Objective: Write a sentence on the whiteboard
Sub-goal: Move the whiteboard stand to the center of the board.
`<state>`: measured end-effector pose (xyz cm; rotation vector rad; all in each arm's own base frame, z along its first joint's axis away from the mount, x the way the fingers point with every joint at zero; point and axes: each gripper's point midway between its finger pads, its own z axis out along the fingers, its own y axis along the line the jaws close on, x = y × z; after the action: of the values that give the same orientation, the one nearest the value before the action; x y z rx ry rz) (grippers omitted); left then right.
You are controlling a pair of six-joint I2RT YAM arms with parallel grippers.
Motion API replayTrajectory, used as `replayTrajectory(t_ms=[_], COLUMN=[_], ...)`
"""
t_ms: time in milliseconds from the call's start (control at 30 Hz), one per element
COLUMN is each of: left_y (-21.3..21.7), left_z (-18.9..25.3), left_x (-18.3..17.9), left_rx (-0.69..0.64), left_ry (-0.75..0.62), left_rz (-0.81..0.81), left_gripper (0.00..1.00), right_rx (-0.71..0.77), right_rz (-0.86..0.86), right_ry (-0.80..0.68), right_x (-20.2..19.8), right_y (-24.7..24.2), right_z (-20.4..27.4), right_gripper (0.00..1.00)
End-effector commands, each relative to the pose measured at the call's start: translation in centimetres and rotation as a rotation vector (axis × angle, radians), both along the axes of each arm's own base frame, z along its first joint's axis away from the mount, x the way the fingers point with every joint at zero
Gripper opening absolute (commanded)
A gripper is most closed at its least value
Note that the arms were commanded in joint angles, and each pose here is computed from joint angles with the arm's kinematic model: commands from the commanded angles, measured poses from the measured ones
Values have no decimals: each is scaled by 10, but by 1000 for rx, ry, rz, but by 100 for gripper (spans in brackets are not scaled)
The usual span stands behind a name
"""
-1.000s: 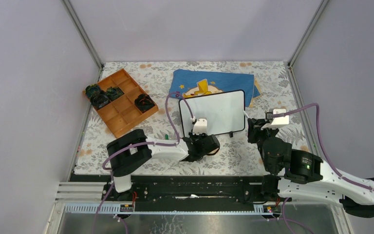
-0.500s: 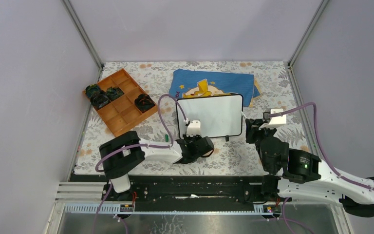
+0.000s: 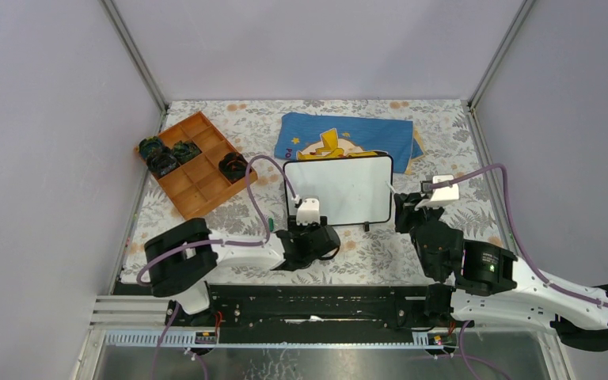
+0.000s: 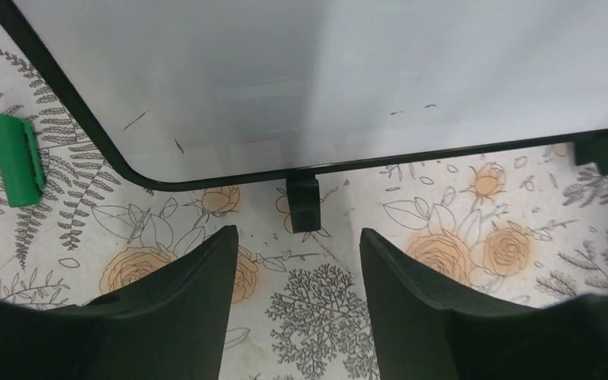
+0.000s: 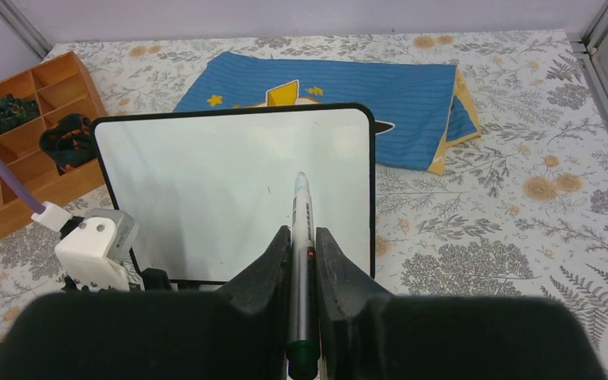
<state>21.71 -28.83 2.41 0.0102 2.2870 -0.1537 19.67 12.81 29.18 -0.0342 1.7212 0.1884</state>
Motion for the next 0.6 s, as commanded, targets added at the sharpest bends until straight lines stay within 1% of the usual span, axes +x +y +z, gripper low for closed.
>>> replayTrajectory(t_ms=[0,67,167,233,333,400,467,567], left_y=[-3,0,10,20,33,45,57,78], left_z=[20,31,59,85,135,169,196,218], left_x=[-2,-9,-17,-19,-18,-11,2,32], left_rx=[-56,-79,-122,-169,-249,-267,-263,-288], left_ry=[-38,-44,-81,-121,-223,-299,-345,-340], left_rz=[-11,-21,-31,-35,-67,-85,-103,-118], left_gripper=[69,75,81,84,89,91,92,94], right_rx=[55,56,57,56,61,65,73,84], right_rz=[3,11,40,64,103,121,142,172], right_ry=[-5,-4,-4,-11,-23,-37,-49,-64], right_x=[-1,-1,-3,-3,-4,-3,-2,0], right_y=[2,2,6,10,19,25,32,46], right_z=[15,16,18,21,24,27,31,36], right_gripper=[0,0,0,0,0,0,0,0])
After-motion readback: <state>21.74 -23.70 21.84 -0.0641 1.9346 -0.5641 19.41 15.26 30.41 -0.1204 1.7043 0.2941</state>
